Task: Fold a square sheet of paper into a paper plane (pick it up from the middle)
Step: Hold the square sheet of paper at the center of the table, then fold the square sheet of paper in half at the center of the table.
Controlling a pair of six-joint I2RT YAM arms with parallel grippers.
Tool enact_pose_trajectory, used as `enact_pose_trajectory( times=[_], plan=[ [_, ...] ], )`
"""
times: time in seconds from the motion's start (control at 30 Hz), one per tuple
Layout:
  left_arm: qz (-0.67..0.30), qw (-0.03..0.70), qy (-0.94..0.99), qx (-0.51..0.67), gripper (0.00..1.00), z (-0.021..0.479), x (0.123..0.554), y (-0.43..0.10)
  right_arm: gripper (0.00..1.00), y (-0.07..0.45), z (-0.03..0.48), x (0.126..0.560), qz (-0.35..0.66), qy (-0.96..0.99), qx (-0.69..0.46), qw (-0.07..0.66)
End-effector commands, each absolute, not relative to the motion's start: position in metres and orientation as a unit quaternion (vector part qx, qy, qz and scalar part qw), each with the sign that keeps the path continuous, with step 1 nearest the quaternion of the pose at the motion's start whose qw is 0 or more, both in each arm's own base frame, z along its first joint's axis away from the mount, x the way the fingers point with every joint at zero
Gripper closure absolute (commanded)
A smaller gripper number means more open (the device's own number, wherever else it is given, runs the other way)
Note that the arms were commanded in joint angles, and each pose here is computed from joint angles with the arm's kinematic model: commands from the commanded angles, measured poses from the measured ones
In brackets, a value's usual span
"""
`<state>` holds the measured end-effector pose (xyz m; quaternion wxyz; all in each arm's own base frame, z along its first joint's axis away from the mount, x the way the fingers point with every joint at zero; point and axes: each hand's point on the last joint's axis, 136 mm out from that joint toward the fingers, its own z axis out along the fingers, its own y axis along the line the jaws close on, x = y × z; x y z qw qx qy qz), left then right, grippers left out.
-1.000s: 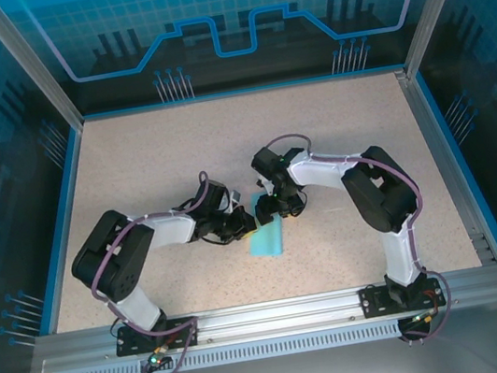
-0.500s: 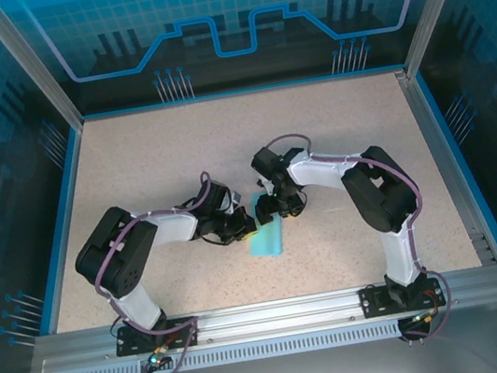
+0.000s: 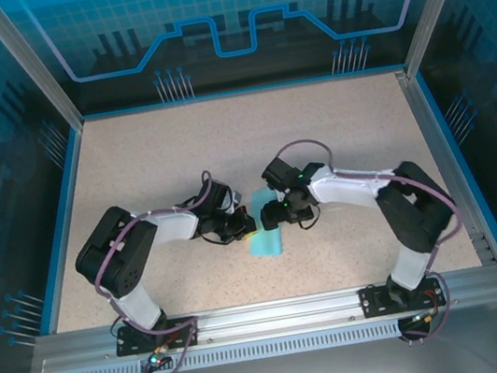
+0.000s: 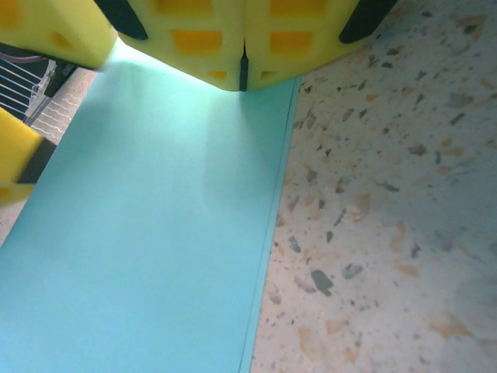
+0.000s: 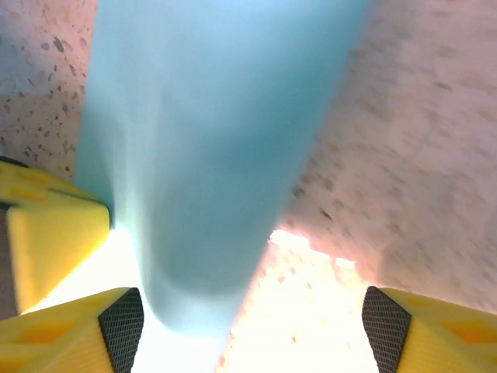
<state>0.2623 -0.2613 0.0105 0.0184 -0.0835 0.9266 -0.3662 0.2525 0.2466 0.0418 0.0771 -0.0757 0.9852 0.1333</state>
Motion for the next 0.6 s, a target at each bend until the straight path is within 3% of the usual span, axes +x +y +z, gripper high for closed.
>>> enact_pose_trajectory(
  times=[0.0, 0.17, 0.33, 0.57],
  plan=[
    [-0.261, -0.023, 0.958, -0.117, 0.96, -0.042, 0.233, -0.224, 0.21, 0.247, 0.078, 0.258, 0.145, 0.978, -0.043, 0.142],
    [-0.254, -0.021, 0.96, -0.119, 0.97, -0.04, 0.231, -0.221, 0.38, 0.272, 0.095, 0.248, 0.187, 0.967, -0.042, 0.165],
    [-0.243, -0.023, 0.962, -0.123, 0.97, -0.038, 0.227, -0.215, 0.65, 0.287, 0.076, 0.25, 0.206, 0.967, -0.003, 0.149],
    [-0.237, -0.027, 0.962, -0.133, 0.98, -0.042, 0.224, -0.213, 0.84, 0.301, 0.045, 0.255, 0.217, 0.968, 0.021, 0.122]
  ],
)
